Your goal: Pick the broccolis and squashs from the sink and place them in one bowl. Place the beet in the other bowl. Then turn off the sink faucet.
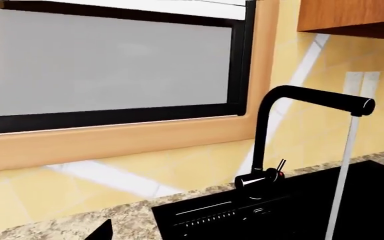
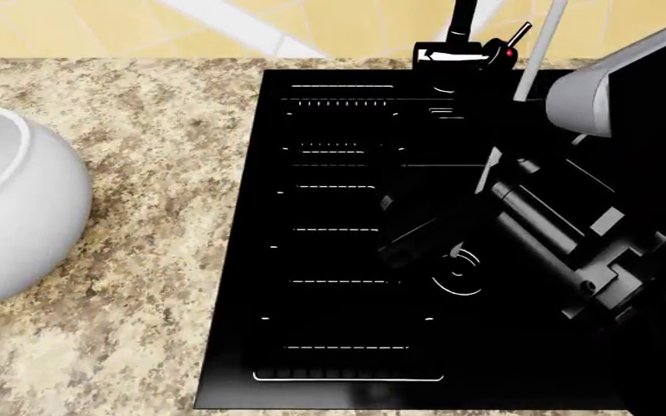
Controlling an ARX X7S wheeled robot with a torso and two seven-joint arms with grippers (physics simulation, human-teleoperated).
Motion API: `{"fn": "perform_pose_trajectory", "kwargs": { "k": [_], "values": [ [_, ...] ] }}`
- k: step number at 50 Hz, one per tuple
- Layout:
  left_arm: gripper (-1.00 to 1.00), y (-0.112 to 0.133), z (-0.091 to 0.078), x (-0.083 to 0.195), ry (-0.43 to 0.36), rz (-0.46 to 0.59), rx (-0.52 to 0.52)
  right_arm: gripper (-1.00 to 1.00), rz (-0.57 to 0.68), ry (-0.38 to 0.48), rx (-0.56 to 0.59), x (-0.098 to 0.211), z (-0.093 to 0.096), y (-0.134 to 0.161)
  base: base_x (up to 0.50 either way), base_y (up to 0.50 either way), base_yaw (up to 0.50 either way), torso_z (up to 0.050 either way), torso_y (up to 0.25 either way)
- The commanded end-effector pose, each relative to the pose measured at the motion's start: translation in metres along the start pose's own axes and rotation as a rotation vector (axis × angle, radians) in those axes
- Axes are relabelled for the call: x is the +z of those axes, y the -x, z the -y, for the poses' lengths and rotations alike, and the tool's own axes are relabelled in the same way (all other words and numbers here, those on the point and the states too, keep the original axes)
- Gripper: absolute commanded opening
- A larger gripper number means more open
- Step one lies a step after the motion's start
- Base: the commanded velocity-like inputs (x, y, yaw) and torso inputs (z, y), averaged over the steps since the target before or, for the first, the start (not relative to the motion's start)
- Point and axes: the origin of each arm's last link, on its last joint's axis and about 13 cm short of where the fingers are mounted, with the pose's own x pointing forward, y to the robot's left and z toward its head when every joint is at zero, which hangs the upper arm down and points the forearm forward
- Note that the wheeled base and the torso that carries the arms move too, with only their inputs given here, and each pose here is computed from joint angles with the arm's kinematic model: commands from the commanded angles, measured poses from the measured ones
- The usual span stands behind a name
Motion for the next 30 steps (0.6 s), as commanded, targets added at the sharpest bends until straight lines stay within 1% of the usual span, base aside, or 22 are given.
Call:
{"fn": "perform_pose_trajectory", "kwargs": {
  "k": [1,9,23,25,30],
  "values": [
    [1.00,-0.017,0.009,-0.017,0.093,-0.007,-0.148,1.00,-0.003,0.002,-0.011,-0.001,-0.001,0.002,0.00,0.00,0.00,0.000,0.000],
    [1.00,-0.027,0.015,-0.026,0.105,-0.058,-0.262,1.00,-0.007,0.006,-0.015,-0.002,-0.001,0.002,0.00,0.00,0.00,0.000,0.000],
    [1.00,-0.014,0.032,-0.035,0.116,-0.109,-0.383,1.00,-0.012,0.023,-0.020,-0.004,-0.002,0.005,0.00,0.00,0.00,0.000,0.000],
    [1.00,-0.013,0.033,-0.038,0.109,-0.117,-0.388,1.00,-0.015,0.029,-0.022,-0.003,-0.003,0.006,0.00,0.00,0.00,0.000,0.000],
    [1.00,-0.017,0.030,-0.052,0.057,-0.166,-0.382,1.00,-0.038,0.046,-0.038,-0.004,-0.005,0.010,0.00,0.00,0.00,0.000,0.000]
  ]
}}
